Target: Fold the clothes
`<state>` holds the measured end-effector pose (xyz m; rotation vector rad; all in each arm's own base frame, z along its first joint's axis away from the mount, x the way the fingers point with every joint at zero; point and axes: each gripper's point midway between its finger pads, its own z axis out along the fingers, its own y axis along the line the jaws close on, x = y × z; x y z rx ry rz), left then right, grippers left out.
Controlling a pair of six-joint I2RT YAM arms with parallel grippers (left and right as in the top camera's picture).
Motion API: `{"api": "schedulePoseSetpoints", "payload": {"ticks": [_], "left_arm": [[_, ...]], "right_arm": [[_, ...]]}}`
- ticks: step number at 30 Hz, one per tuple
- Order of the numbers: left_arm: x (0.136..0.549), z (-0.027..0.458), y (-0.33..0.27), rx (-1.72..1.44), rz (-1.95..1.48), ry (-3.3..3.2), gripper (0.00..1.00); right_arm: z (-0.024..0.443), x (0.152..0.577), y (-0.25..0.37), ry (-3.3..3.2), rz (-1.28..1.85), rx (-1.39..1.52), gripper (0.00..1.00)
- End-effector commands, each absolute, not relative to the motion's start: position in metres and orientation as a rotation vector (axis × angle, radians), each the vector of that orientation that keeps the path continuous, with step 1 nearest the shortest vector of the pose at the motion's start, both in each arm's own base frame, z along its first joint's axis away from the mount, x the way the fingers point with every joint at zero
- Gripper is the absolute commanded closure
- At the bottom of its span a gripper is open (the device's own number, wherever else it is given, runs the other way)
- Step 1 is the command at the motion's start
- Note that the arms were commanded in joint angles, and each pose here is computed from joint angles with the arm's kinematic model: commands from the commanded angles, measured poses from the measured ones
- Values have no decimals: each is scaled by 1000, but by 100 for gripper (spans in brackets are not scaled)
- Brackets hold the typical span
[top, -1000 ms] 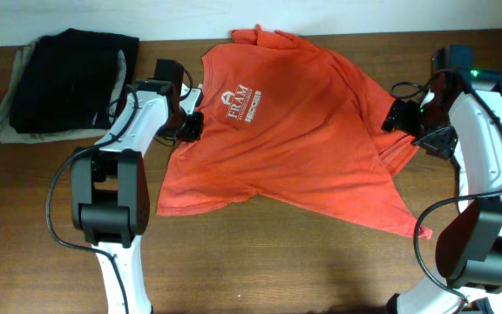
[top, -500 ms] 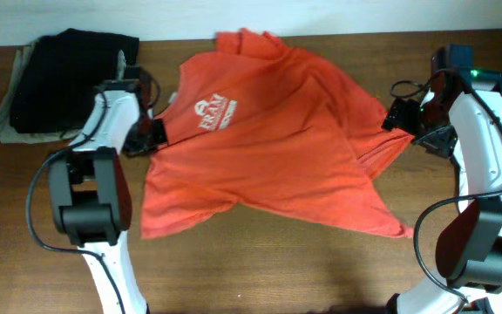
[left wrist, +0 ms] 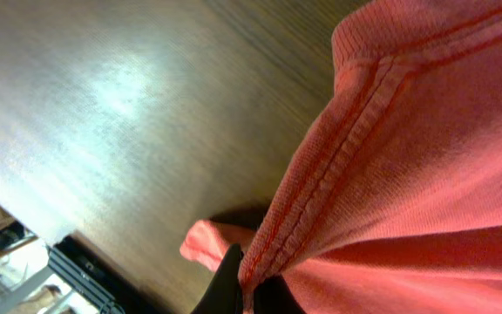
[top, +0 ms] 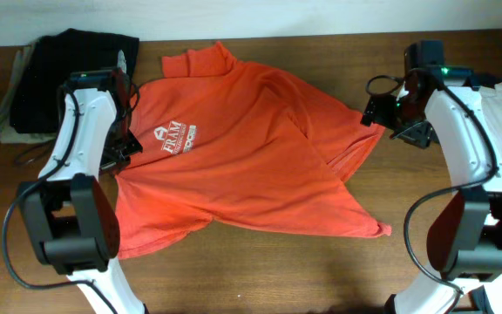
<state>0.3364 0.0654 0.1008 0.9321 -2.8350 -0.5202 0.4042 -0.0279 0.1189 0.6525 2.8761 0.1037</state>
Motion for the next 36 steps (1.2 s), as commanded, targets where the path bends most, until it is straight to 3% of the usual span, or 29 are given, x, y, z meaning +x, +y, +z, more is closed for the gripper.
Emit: {"api": "schedulePoseSetpoints", "payload": {"ticks": [1,2,3,4,5,6,8,19,23,28,30,36], "left_arm": [[329,121,74,1043,-587,-2839,99],[327,121,74,1029,-588,-2832,97],[326,122,74,1010,-589,-2831,73],[326,121,74,990,-588,-2835,59],[325,121,74,989,-587,-2834,51],[325,121,74,988,-588,-2834,25],[325,121,74,989,-588,-2834,1],[331,118,74,1004,-580,-2856,1],[334,116,70,1014,-542,-2865,1],[336,115,68,1019,-519,-2870,1],[336,115,68,1021,-518,-2872,1],[338,115,68,1024,-515,-2878,1]], "right_arm": [[96,406,-30,2918,94,687,3],[91,408,-29,2922,101,687,3],[88,411,-29,2920,104,686,3],[84,414,-29,2916,106,685,3],[81,416,-30,2913,107,686,3],[80,418,-30,2909,108,684,3],[79,420,-30,2904,109,683,3],[84,445,-32,2804,124,656,3],[80,446,-32,2810,123,658,7],[55,450,-34,2839,108,668,14],[43,450,-34,2860,103,673,22],[16,453,-44,2881,24,686,22]]}}
